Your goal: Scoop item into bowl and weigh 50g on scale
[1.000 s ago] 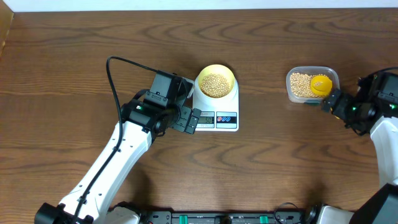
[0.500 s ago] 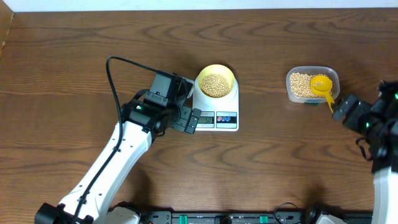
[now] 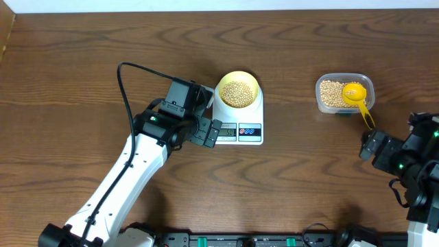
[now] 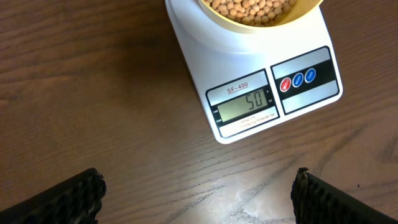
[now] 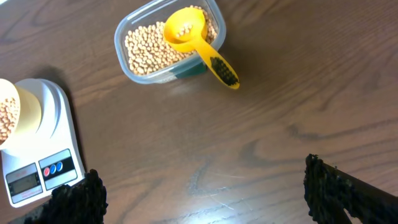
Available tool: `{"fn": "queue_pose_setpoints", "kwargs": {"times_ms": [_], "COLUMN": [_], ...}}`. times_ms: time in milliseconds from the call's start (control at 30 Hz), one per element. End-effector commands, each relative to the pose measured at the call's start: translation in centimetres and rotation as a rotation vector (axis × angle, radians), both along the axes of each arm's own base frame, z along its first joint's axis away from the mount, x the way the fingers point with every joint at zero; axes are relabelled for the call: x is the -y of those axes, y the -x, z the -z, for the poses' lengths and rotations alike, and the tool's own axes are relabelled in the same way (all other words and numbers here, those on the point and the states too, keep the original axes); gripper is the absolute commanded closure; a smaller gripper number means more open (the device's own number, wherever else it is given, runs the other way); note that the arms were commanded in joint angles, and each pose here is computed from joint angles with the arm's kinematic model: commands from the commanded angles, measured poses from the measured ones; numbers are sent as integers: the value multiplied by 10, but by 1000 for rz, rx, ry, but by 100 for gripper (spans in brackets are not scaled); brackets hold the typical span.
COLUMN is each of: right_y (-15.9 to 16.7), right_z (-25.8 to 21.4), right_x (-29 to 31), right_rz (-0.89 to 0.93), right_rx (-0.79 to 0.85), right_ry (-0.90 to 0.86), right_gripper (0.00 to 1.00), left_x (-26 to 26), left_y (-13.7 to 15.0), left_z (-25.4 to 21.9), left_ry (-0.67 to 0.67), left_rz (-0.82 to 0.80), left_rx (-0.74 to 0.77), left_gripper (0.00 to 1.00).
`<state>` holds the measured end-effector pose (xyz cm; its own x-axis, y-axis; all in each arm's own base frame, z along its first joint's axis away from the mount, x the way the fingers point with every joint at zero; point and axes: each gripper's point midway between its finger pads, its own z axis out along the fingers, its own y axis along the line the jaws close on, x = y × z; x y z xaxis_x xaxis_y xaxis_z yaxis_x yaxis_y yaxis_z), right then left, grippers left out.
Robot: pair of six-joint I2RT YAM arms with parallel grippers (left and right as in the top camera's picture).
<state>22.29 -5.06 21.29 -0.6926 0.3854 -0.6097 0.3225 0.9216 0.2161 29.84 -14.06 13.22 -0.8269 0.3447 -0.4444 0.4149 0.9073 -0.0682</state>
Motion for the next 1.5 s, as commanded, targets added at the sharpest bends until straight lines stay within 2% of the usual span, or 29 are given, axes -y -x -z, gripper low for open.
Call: {"fn": "queue_pose_setpoints", "kwargs": {"times_ms": [0, 1000, 1200, 1467], "right_y": [2, 3, 8, 21], "right_z": [2, 0, -14, -31], "right_x": [0, -3, -14, -39], "right_rz": [-11, -22, -92, -199], "right_rx": [-7, 2, 61, 261], "right_ry": [8, 12, 85, 162], "right_gripper": [1, 1, 1, 1], "left_x": [0, 0, 0, 0], "left_y": [0, 0, 0, 0], "left_z": [-1, -1, -1, -1], "left_ry": [-9, -9, -9, -9], "left_rz": [12, 12, 12, 12], "left_rx": [7, 7, 7, 7], "left_gripper": [2, 2, 2, 2]}}
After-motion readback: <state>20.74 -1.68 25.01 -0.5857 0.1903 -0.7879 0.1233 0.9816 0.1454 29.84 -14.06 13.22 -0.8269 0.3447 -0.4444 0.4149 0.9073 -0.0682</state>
